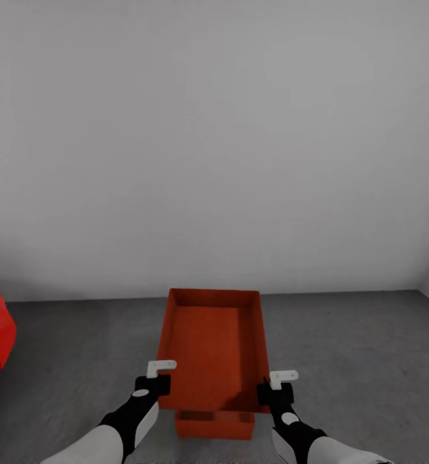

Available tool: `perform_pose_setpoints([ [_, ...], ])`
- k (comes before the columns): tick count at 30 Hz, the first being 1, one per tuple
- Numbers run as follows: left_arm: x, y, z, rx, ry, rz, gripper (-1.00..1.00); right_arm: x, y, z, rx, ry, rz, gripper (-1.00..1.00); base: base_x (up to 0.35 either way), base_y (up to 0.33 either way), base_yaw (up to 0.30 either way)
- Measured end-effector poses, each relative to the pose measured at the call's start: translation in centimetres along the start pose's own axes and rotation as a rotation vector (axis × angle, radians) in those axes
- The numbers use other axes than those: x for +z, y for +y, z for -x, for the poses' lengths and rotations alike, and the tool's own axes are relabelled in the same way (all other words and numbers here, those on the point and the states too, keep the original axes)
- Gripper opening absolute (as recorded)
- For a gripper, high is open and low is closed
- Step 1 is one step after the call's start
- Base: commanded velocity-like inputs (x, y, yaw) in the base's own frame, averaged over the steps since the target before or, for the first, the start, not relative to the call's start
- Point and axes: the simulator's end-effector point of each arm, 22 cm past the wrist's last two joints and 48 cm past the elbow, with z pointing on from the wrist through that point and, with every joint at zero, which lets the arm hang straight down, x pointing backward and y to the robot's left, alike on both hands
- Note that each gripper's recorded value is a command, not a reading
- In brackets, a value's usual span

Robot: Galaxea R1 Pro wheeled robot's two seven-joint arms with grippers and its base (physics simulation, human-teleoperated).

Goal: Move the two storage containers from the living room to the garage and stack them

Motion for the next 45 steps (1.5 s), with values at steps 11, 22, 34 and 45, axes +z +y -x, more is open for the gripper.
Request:
perform_pose_setpoints([
  [11, 0.4, 0.0, -0.9, 0.001, 0.017, 0.001, -1.00, 0.2, 0.1, -0.9, -0.001, 0.017, 0.001, -1.00, 0.000, 0.000, 0.000],
  [22, 0.7, 0.0, -1.9, 0.001, 0.036, 0.001, -1.00, 0.4, 0.1, -1.9, -0.003, 0.035, 0.004, -1.00, 0.000, 0.000, 0.000],
  [34, 1.1, 0.0, -2.9, 0.002, 0.055, 0.002, -1.00, 0.6, 0.2, -2.9, -0.005, 0.054, 0.005, -1.00, 0.000, 0.000, 0.000],
  [45, 1.5, 0.0, -3.8, 0.003, 0.072, 0.002, -1.00, 0.8, 0.3, -3.9, -0.005, 0.072, 0.006, -1.00, 0.000, 0.000, 0.000],
])
